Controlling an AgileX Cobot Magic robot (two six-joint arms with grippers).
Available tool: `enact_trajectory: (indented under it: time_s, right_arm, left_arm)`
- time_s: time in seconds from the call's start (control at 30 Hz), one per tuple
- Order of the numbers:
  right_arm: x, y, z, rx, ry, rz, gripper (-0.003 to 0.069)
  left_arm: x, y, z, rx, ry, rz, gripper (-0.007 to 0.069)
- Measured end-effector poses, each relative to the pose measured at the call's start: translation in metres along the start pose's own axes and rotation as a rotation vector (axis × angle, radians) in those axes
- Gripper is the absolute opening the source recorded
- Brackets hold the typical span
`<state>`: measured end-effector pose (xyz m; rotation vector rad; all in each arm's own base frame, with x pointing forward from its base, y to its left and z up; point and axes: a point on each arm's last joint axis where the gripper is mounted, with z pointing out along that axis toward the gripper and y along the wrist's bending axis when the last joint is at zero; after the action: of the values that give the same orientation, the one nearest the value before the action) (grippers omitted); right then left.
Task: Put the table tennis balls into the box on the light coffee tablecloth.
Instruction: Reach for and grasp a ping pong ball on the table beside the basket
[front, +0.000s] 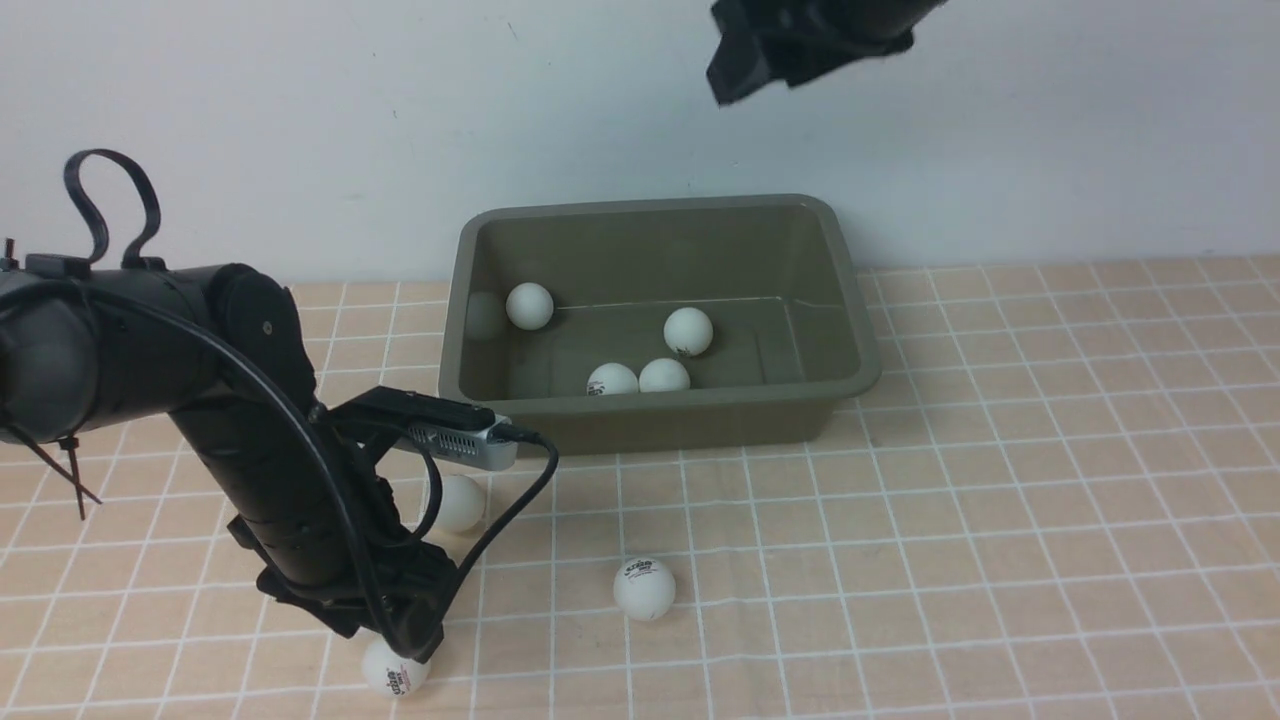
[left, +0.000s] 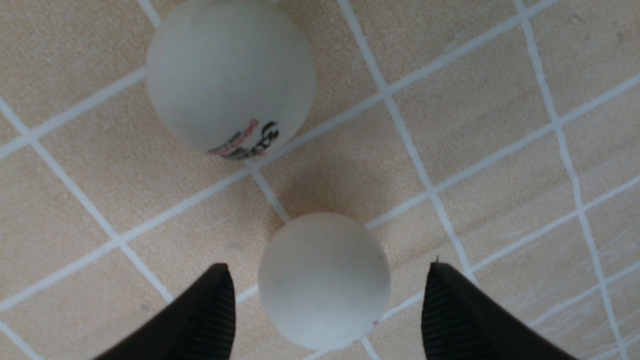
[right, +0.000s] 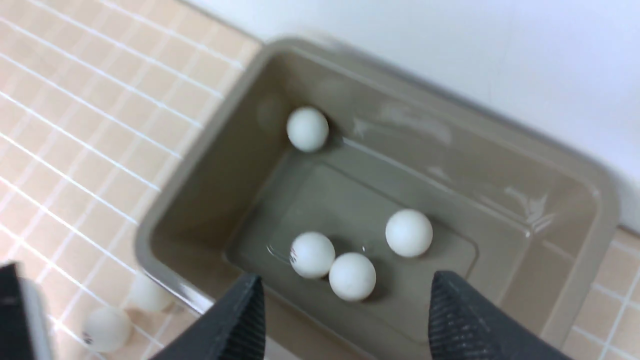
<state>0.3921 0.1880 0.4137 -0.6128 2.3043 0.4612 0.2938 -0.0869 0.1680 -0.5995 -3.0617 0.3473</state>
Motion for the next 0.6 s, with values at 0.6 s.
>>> enact_trajectory:
  time_s: [0.6]
  right_arm:
    - [0.044, 0.039, -0.148, -0.017, -0.121, -0.007, 0.0405]
  left_arm:
    - [-0.001, 0.003, 0.011, 0.006, 0.034, -0.005, 0.0288]
